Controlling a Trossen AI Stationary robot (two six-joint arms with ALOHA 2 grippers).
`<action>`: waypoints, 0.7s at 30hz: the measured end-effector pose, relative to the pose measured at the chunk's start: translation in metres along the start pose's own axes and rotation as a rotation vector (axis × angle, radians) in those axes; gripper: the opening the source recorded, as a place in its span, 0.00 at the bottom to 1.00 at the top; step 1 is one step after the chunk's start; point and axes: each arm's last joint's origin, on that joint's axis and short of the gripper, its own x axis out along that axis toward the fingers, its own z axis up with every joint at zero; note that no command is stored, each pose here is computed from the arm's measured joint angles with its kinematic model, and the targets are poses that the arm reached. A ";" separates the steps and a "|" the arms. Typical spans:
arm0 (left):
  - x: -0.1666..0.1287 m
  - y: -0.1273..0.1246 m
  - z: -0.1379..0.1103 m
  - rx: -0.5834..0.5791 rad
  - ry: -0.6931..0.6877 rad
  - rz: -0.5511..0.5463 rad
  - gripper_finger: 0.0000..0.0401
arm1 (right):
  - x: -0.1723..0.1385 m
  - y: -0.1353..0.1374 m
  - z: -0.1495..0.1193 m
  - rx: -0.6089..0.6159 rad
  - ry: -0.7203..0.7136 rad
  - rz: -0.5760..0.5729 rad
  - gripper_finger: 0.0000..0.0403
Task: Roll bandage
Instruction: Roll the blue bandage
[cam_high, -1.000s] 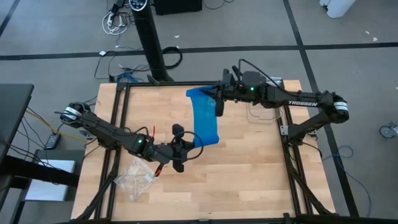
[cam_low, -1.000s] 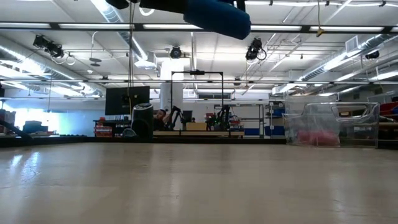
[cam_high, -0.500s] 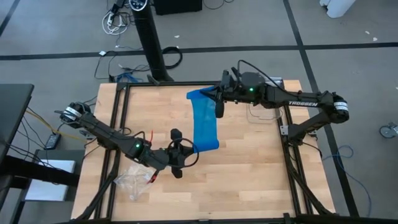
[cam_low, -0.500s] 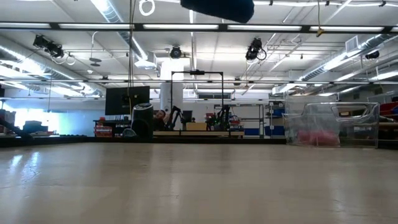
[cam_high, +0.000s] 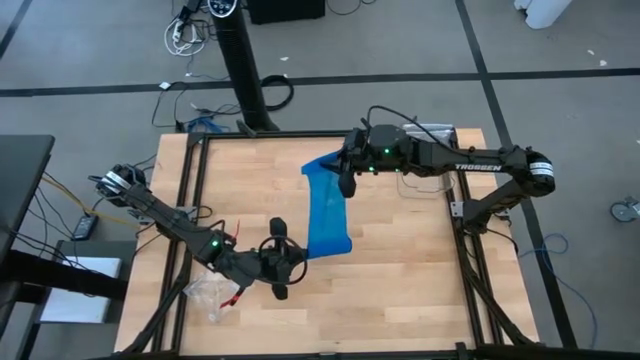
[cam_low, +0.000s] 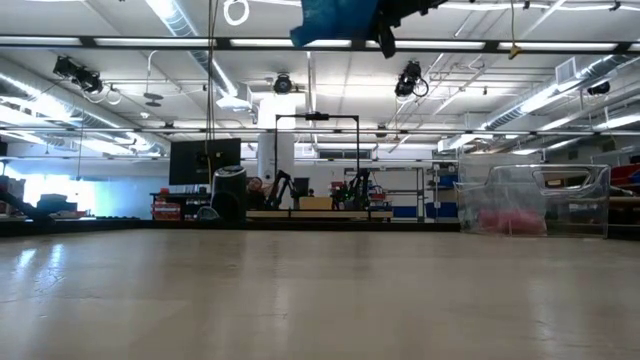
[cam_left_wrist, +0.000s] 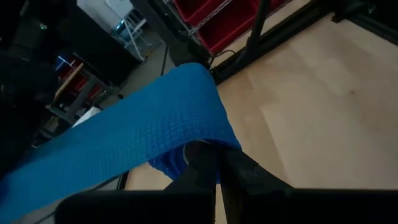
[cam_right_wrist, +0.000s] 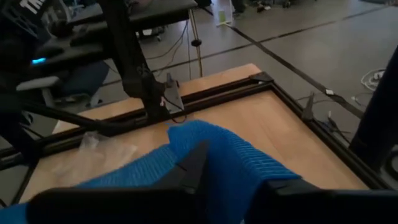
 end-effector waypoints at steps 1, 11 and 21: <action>0.000 0.000 0.000 -0.009 0.000 -0.001 0.02 | 0.000 0.001 -0.001 -0.001 0.008 0.001 0.22; -0.002 -0.001 0.002 -0.055 -0.022 -0.015 0.02 | -0.002 0.013 -0.004 -0.012 0.034 0.044 0.48; -0.006 0.003 0.006 -0.138 -0.061 -0.049 0.02 | -0.020 0.012 -0.004 -0.152 0.095 0.062 0.58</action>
